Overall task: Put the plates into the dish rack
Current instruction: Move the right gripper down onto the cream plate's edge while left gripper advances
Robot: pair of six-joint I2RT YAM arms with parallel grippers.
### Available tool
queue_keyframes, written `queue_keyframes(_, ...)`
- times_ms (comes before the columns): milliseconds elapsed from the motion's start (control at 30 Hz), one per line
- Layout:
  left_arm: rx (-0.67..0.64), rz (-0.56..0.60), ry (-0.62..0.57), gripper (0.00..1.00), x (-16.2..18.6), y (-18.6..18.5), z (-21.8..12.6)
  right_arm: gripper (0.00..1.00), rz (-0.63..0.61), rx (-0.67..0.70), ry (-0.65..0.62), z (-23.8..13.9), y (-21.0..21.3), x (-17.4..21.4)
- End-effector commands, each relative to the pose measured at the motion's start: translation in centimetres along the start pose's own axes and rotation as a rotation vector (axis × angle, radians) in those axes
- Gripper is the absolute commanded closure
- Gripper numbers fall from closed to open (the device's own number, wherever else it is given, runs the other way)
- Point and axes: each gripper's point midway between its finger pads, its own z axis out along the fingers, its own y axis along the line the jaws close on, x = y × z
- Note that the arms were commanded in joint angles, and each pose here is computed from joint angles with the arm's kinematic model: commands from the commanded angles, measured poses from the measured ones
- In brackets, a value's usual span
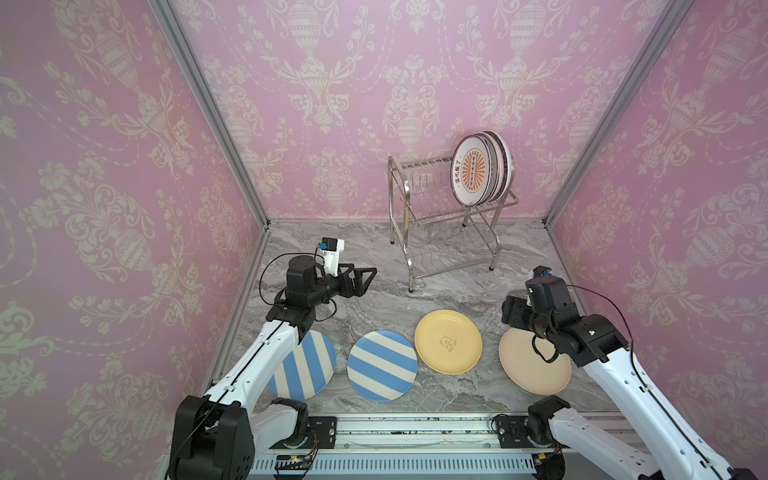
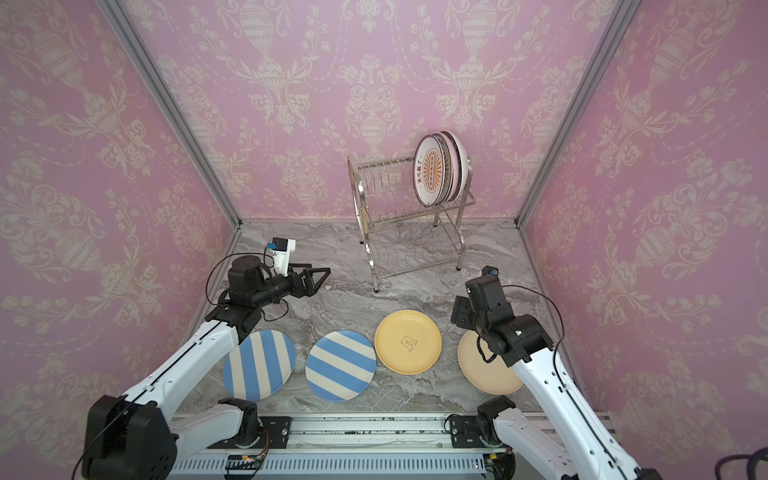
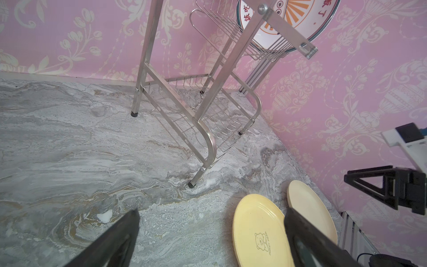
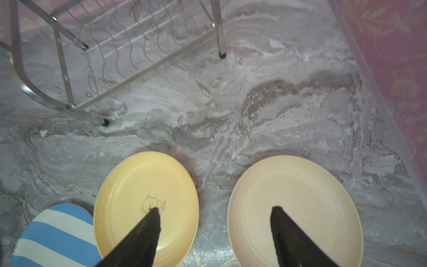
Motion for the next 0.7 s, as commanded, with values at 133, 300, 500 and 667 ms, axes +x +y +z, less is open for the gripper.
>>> queue_keyframes(133,0.114,0.011,0.027,0.01,2.0,-2.4,0.7,0.22,0.238,0.008,0.101,2.9,-1.1,5.1)
queue_keyframes(300,0.160,0.019,0.087,0.01,4.8,-3.5,1.8,0.20,0.260,0.056,0.152,5.1,-1.8,6.9)
queue_keyframes(500,0.188,0.058,0.159,0.01,7.4,-5.0,3.0,0.20,0.290,0.060,0.125,6.7,-2.5,6.8)
queue_keyframes(667,0.208,0.060,0.209,0.01,8.9,-5.9,4.3,0.18,0.282,0.078,0.140,7.6,-3.0,7.1)
